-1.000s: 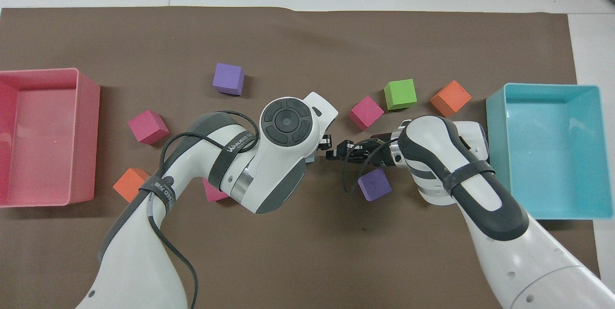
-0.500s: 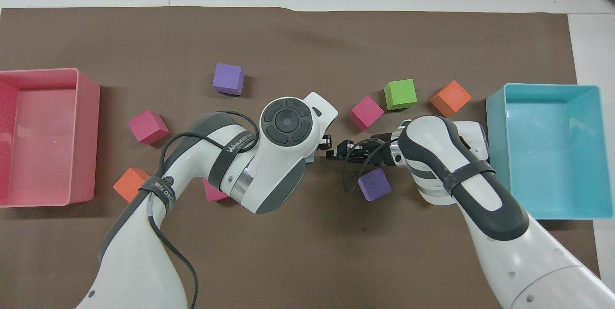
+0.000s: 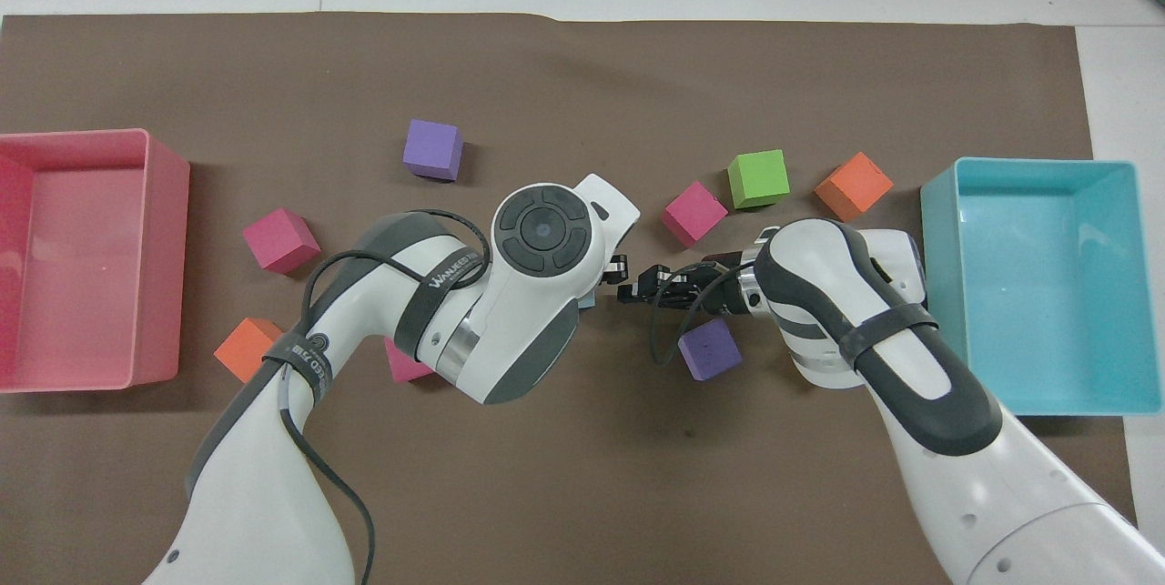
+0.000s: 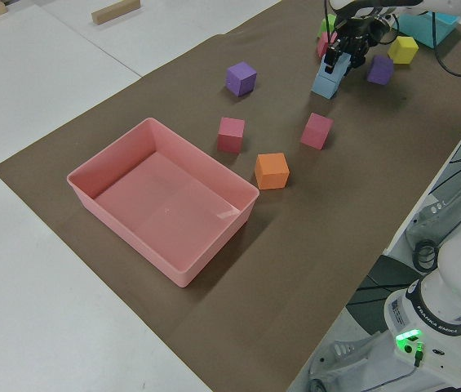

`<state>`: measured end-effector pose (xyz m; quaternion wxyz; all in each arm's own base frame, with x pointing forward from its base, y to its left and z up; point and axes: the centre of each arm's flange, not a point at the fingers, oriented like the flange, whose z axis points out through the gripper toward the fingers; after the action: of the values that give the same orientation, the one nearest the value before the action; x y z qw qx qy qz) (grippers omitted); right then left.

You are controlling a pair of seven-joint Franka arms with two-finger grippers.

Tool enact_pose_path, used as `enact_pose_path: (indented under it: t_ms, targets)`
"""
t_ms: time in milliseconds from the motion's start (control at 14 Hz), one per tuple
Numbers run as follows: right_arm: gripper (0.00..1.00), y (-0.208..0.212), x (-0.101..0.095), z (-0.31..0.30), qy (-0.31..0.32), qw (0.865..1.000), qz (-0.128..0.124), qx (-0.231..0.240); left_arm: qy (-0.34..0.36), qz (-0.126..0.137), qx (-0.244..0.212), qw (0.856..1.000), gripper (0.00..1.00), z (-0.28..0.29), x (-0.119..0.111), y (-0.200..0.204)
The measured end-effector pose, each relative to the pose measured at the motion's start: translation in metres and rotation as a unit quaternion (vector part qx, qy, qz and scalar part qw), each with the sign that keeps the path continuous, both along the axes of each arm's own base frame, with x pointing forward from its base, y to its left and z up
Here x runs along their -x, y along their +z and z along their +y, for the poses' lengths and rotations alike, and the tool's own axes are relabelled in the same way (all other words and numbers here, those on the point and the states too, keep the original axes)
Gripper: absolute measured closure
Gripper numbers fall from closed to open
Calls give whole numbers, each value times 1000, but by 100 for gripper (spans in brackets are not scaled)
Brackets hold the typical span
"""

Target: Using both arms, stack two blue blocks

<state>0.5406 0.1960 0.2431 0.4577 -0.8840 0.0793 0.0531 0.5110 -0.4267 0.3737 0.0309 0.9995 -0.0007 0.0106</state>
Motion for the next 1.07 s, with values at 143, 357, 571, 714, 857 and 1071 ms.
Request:
enact_pose_path:
  t_ms: [143, 357, 571, 714, 857, 1071]
  targets:
    - [99, 0, 0, 0, 0, 1000, 0, 0, 0, 0, 0, 1000, 43, 0, 0, 0]
    - [99, 0, 0, 0, 0, 1000, 0, 0, 1, 0, 0, 1000, 43, 0, 0, 0]
    - [99, 0, 0, 0, 0, 1000, 0, 0, 2, 0, 0, 1000, 43, 1, -1, 0]
    - [99, 0, 0, 0, 0, 1000, 0, 0, 3, -1, -1, 1000, 43, 3, -2, 0]
    - [99, 0, 0, 0, 0, 1000, 0, 0, 4, -1, -1, 1000, 43, 3, -2, 0]
    - [99, 0, 0, 0, 0, 1000, 0, 0, 4, -1, -1, 1000, 37, 3, -3, 0]
